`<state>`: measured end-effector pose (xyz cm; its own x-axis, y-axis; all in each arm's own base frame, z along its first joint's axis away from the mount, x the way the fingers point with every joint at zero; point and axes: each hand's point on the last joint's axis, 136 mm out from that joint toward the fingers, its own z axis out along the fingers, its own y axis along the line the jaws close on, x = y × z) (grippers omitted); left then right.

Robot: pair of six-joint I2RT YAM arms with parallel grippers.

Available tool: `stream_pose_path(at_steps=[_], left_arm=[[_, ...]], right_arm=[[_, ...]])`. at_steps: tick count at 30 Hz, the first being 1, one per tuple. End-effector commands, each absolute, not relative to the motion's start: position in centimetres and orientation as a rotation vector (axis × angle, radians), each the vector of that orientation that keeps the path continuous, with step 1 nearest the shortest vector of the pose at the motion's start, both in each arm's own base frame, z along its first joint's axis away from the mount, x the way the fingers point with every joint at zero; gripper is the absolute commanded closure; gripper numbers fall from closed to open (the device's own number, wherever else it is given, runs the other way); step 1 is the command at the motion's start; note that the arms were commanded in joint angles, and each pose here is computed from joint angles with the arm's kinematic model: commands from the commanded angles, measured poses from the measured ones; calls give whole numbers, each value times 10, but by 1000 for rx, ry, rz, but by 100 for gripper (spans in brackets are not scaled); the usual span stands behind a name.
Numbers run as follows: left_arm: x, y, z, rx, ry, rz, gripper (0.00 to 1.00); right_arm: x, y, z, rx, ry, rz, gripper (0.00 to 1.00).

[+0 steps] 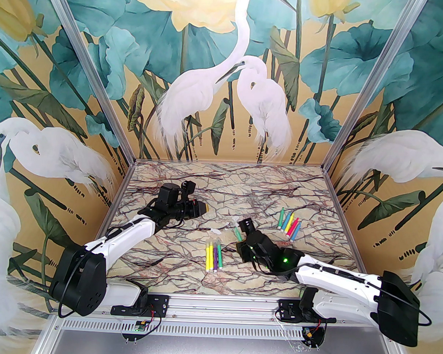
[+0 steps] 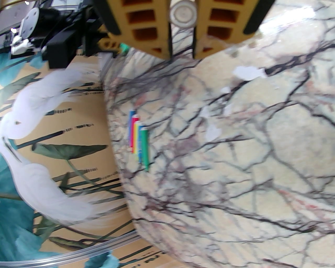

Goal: Open the pen caps

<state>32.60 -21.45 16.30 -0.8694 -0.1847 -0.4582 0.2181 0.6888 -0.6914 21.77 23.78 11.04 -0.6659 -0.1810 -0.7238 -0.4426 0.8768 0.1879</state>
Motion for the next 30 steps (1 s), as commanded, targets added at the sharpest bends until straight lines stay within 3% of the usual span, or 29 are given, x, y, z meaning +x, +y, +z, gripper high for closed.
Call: stream_pose_path(at_steps=[1,11,30], left_arm=[[320,-197,150,48,2488,-887,100],[321,-188,124,106,2629,-621,100],[332,-175,82,172,2792,-278,100]], right_arm=[[227,215,112,-306,2308,393,97],[256,164,120,-63,2319,232,95],[264,71,96,333,2370,105,93]])
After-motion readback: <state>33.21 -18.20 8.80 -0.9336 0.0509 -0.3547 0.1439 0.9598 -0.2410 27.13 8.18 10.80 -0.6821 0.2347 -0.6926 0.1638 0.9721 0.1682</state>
